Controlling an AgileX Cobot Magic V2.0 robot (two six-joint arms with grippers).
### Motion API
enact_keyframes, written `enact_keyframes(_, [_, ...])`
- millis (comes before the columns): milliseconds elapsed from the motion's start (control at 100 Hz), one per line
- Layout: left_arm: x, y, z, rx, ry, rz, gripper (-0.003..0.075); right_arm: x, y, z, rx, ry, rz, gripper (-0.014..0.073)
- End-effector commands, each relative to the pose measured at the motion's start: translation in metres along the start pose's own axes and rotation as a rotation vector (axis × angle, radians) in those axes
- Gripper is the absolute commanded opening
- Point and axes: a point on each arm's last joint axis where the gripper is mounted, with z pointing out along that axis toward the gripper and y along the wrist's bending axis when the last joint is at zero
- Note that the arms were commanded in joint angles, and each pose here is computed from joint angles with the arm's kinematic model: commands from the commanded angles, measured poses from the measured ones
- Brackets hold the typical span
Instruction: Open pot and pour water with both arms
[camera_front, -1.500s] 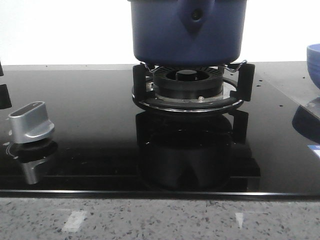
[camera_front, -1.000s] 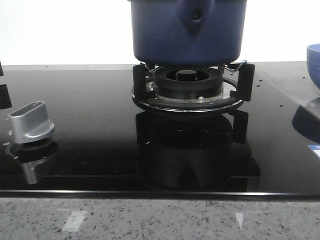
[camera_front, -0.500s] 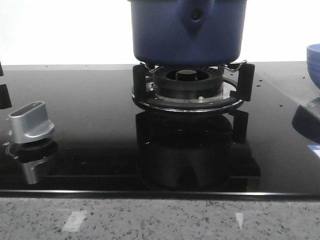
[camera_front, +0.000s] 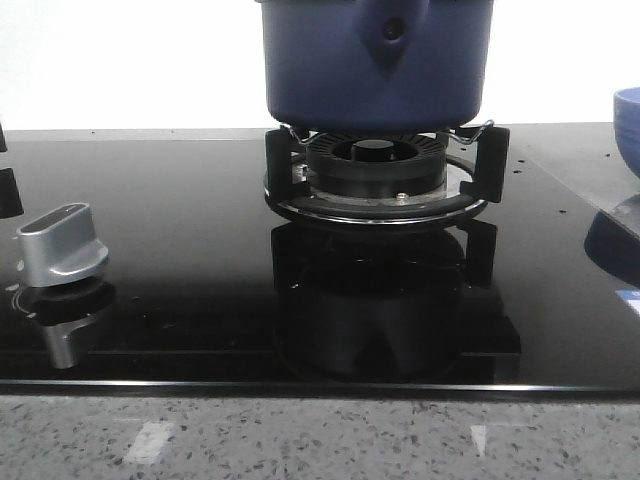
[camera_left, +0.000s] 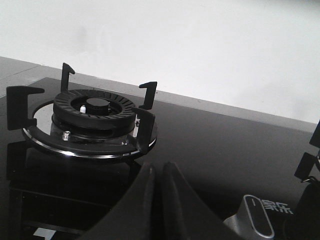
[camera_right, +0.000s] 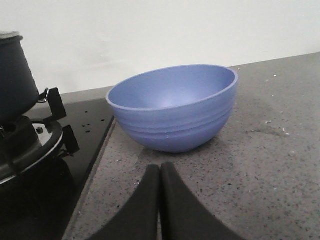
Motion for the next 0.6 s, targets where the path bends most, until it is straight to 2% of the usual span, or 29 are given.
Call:
enact_keyframes(0, [0.001,0.001,-0.001,0.011,-0.086,-0.055,-0.0020,-0.001,-0.001,-0.001,-0.007,-0.085,0.061,-0.0052])
enact_keyframes(140, [0.001,0.001,-0.001,0.015,-0.086,-0.198,-0.0020,-0.004,-0.001,-0.001,-0.011,-0.114,0.187,-0.0052])
enact_keyframes(220, [0.001,0.001,-0.001,0.019,-0.085,-0.313,-0.0020,-0.004,-0.001,-0.001,-0.012,-0.120,0.222,-0.0052])
enact_keyframes(400, [-0.002,0.002,-0.001,0.028,-0.093,-0.564,-0.0020,-0.007,-0.001,-0.002,-0.019,-0.128,0.409,-0.0052])
enact_keyframes(590, [-0.023,-0.007,-0.006,0.078,-0.103,-0.542,-0.0020,-0.036,0.009,-0.009,-0.078,-0.107,0.391,-0.0051])
